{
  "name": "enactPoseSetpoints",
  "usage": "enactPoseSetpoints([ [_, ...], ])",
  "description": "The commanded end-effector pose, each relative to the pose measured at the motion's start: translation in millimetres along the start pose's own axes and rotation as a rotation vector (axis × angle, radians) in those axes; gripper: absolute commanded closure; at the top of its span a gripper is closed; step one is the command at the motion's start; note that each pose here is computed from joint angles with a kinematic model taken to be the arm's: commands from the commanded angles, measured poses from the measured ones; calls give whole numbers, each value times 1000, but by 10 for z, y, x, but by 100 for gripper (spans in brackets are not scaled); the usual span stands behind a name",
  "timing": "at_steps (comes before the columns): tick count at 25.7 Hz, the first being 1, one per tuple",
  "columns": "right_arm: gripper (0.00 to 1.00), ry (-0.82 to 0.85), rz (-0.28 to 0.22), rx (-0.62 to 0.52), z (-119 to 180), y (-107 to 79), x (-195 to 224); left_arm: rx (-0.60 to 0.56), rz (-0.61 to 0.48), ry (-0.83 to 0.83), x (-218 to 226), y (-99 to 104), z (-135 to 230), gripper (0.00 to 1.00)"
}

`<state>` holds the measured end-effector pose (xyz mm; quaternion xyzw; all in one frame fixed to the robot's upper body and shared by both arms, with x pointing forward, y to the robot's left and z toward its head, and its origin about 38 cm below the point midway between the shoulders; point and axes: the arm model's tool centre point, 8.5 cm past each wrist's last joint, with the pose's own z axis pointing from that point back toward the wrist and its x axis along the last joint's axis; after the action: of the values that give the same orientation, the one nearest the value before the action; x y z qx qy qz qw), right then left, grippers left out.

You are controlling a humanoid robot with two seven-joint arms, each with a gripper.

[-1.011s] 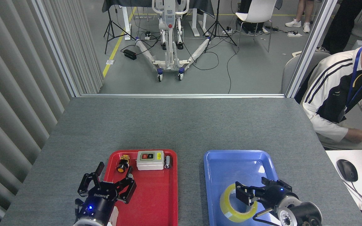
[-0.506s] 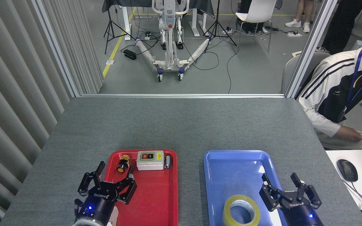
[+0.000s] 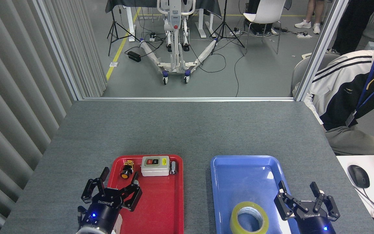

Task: Place and move tape with both arms
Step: 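Open the right gripper and lift it away from the tape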

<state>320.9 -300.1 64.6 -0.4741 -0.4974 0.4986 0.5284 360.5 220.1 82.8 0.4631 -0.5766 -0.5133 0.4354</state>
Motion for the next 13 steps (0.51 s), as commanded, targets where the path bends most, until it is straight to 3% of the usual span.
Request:
enactPoseSetpoints([
  [1,0,2,-2,8,2,14,-1,1,4,3,-2,1,-2,0],
  [13,0,0,1,-9,-9,-22,-2,-2,9,11,-9,-5,-2,0],
])
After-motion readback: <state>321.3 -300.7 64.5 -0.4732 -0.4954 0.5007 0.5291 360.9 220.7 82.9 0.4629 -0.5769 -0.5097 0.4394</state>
